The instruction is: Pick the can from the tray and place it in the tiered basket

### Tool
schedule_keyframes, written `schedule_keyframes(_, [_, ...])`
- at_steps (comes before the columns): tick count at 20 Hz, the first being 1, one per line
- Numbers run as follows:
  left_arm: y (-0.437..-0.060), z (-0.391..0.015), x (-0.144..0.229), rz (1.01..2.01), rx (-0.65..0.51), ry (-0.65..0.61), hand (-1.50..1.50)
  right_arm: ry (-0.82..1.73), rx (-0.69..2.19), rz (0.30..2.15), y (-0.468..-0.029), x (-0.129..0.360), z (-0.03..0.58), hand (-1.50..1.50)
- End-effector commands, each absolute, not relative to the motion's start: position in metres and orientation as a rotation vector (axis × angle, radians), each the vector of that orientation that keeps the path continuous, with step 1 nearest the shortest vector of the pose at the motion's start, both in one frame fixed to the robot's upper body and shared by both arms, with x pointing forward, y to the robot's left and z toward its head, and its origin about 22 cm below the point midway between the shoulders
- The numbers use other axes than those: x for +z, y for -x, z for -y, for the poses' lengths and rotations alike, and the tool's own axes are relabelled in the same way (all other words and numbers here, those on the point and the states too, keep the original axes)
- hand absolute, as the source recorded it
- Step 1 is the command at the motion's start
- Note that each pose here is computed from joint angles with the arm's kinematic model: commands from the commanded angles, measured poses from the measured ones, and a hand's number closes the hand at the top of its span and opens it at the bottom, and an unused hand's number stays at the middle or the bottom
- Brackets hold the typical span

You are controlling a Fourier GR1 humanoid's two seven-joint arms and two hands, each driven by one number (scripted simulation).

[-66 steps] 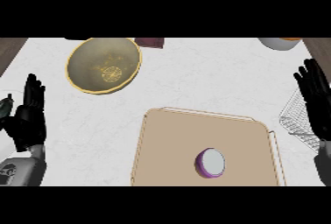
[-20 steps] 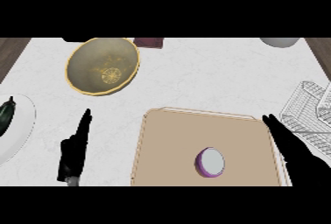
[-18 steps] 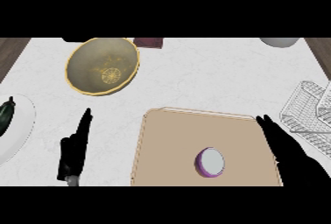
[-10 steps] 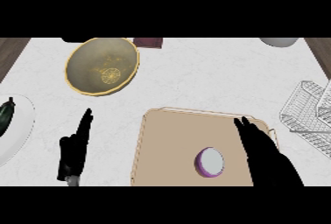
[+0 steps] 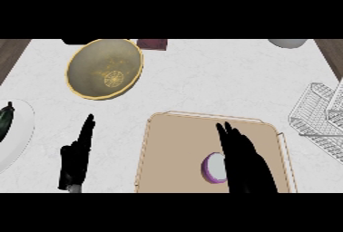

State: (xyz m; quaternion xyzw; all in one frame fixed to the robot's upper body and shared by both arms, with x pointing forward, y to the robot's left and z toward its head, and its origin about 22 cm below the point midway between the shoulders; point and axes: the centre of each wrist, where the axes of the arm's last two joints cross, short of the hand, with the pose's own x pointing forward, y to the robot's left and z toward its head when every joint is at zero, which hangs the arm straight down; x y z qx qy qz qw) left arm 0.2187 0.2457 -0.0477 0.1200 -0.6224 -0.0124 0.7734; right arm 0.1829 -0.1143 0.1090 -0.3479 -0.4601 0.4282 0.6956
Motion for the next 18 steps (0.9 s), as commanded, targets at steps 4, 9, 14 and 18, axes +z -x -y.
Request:
schedule_keyframes(4, [-0.213,-0.257,-0.057,1.290,-0.007,-0.260,0.00,0.860,0.973,0.724,-0.184,0.099,0.096,-1.50])
schedule_keyframes(9, [-0.217,-0.255,-0.049,1.293,-0.014,-0.250,0.00,0.839,0.975,0.694,-0.200,0.099,0.111,-1.50])
schedule_keyframes(14, [-0.211,-0.248,-0.059,1.296,-0.023,-0.266,0.00,0.832,0.977,0.672,-0.201,0.096,0.097,-1.50])
schedule_keyframes(18, [-0.206,-0.240,-0.050,1.296,-0.029,-0.263,0.00,0.814,0.976,0.638,-0.209,0.086,0.090,-1.50])
